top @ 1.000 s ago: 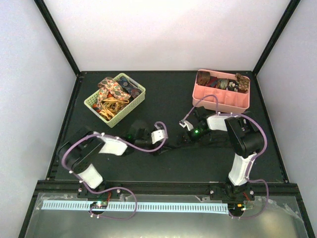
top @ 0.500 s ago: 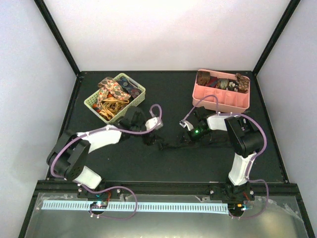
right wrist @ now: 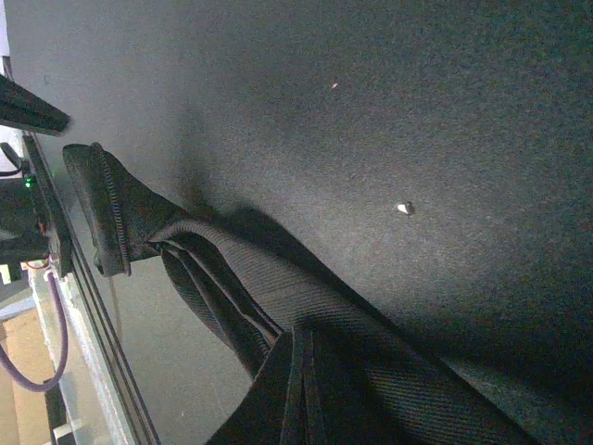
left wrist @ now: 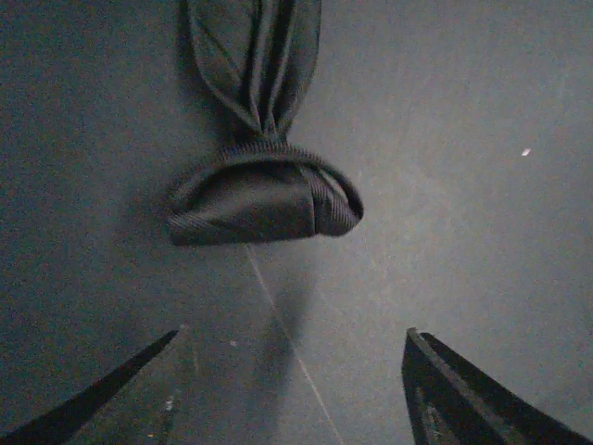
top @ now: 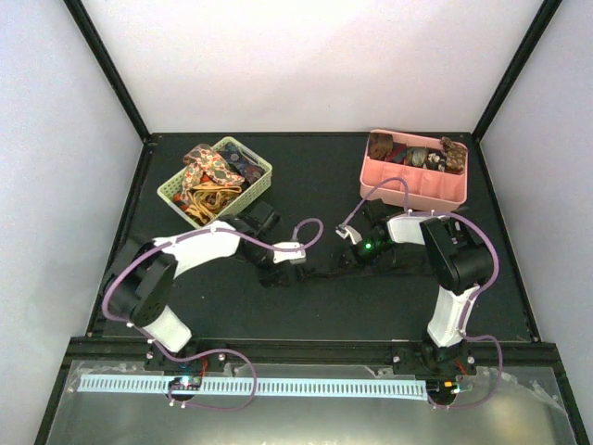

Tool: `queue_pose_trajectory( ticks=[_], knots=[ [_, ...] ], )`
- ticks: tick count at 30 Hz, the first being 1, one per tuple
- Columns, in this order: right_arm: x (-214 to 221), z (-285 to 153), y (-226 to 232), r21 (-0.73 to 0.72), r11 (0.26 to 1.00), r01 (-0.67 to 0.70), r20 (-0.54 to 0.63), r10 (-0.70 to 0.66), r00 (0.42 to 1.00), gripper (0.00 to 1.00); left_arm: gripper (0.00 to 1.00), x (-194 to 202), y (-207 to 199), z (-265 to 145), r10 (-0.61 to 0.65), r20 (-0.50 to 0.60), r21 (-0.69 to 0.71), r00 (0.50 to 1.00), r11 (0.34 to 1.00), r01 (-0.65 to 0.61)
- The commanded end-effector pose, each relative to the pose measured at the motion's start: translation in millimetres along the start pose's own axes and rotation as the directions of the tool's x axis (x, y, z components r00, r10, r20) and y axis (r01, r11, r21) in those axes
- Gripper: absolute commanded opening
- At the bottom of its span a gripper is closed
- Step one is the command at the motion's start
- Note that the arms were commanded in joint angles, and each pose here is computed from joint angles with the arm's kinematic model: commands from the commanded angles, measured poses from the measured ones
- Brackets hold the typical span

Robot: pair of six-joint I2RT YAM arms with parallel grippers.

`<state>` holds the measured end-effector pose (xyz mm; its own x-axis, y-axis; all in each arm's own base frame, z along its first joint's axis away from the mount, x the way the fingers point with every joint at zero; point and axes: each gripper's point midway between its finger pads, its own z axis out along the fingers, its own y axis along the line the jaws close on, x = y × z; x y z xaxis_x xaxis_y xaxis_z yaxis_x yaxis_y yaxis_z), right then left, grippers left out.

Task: Roll the ties
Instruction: Roll the tie at the center of the board.

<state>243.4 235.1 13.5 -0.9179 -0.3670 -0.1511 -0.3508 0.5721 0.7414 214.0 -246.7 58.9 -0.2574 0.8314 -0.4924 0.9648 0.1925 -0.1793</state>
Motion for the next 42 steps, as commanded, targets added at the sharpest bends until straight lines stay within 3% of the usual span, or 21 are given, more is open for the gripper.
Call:
queue_pose_trajectory(
  ticks=[1, 8, 16, 28, 42],
  knots=[
    [2, 3, -7, 0.019, 1.0, -0.005, -0.011, 0.005, 1.0, 0.02, 0.6, 11, 8, 14, 0.008, -0.113, -0.015, 0.994, 1.0, -0.01],
    [2, 3, -6, 0.011, 1.0, 0.0, -0.01, 0.0, 1.0, 0.02, 0.44, 3, 12, 41, -0.005, -0.155, 0.008, 0.988, 1.0, 0.006],
    [2, 4, -5, 0.006, 1.0, -0.003, -0.016, 0.003, 1.0, 0.02, 0.36, -42, 9, 21, 0.026, 0.027, 0.003, 0.999, 1.0, -0.026],
    [2, 4, -4, -0.004, 1.0, 0.002, -0.013, -0.002, 1.0, 0.02, 0.35, -75, 4, 28, 0.051, 0.086, 0.049, 0.995, 0.997, -0.055],
    [-11, -8, 17, -0.094, 0.996, 0.01, 0.035, -0.007, 0.999, 0.04, 0.35, -70, 4, 57, 0.08, -0.001, 0.039, 0.997, 0.996, -0.079]
  ],
)
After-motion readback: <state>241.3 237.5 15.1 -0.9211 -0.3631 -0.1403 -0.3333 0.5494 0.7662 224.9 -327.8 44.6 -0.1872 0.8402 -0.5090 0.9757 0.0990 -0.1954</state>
